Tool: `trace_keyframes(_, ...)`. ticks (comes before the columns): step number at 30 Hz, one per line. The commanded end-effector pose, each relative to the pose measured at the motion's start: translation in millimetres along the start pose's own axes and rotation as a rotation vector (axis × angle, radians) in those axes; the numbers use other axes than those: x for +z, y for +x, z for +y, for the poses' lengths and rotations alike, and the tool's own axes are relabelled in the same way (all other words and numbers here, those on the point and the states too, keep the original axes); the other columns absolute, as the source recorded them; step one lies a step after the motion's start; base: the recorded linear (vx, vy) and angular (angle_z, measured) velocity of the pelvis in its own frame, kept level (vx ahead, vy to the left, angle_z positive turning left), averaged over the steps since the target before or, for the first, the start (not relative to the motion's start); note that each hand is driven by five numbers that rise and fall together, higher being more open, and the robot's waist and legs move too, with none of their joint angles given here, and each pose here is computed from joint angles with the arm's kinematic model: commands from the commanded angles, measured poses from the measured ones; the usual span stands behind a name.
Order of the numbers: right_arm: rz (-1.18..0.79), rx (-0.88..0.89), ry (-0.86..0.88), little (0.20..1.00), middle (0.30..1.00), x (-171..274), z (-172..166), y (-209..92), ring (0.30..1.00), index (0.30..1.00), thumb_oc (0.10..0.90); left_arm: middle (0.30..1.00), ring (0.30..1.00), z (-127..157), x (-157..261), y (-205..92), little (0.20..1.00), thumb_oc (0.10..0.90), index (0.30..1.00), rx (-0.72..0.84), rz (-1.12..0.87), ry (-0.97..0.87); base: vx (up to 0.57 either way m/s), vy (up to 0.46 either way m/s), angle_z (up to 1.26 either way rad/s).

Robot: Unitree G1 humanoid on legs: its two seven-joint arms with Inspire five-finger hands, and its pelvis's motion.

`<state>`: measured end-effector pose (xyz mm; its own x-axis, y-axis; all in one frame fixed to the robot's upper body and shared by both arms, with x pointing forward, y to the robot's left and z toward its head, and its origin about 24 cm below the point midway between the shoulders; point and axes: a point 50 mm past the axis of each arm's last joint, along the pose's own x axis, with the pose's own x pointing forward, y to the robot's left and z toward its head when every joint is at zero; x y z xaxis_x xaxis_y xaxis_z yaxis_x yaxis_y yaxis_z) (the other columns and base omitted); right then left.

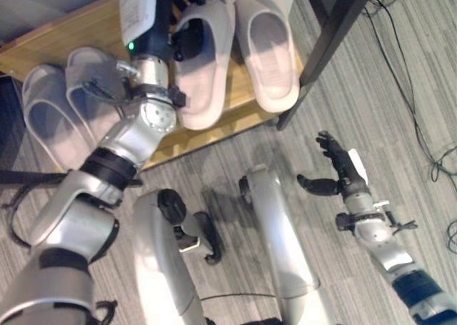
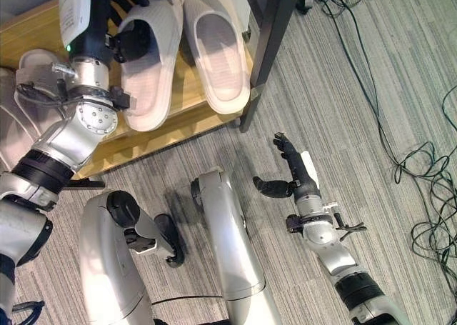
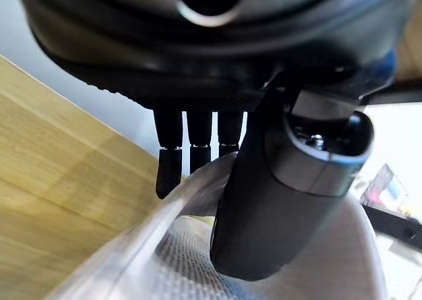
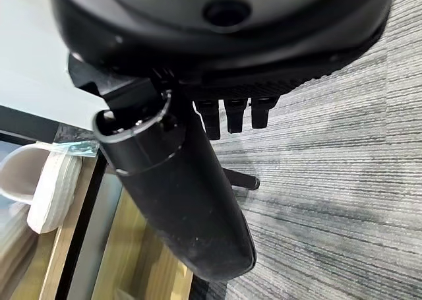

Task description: Arrange the slippers neatly on the shoe rack.

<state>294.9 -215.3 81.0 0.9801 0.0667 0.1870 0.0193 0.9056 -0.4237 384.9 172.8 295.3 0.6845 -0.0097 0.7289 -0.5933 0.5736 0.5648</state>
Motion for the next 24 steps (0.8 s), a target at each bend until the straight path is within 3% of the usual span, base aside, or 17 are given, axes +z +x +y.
trace_keyframes(1, -0.281, -0.01, 0.029, 0.9, 0.9, 56.2, -15.4, 9.1, 0.9, 0.9, 0.8, 0.9, 0.9, 42.5, 58.7, 47.3, 0.9, 0.8, 0.9, 0.188, -0.16, -0.103, 0.0, 0.0, 0.0)
trace_keyframes(11, -0.287, 0.0, 0.019, 0.9, 0.9, 59.7, -20.8, 10.7, 0.9, 0.9, 0.8, 0.9, 0.9, 39.0, 68.9, 43.8, 0.9, 0.8, 0.9, 0.115, -0.208, -0.141, 0.0, -0.003, 0.03)
trace_keyframes(19, -0.271, -0.034, 0.016, 0.9, 0.9, 57.7, -31.3, 14.0, 0.9, 0.9, 0.8, 0.9, 0.9, 14.0, 58.7, 10.4, 0.9, 0.8, 0.9, -0.022, -0.231, -0.199, -0.01, 0.0, 0.07)
trace_keyframes(24, -0.273, -0.047, 0.018, 0.9, 0.9, 57.7, -37.7, 13.0, 0.9, 0.9, 0.8, 0.9, 0.9, 17.1, 56.6, -3.0, 0.9, 0.8, 0.9, -0.02, -0.262, -0.235, 0.0, 0.007, 0.03)
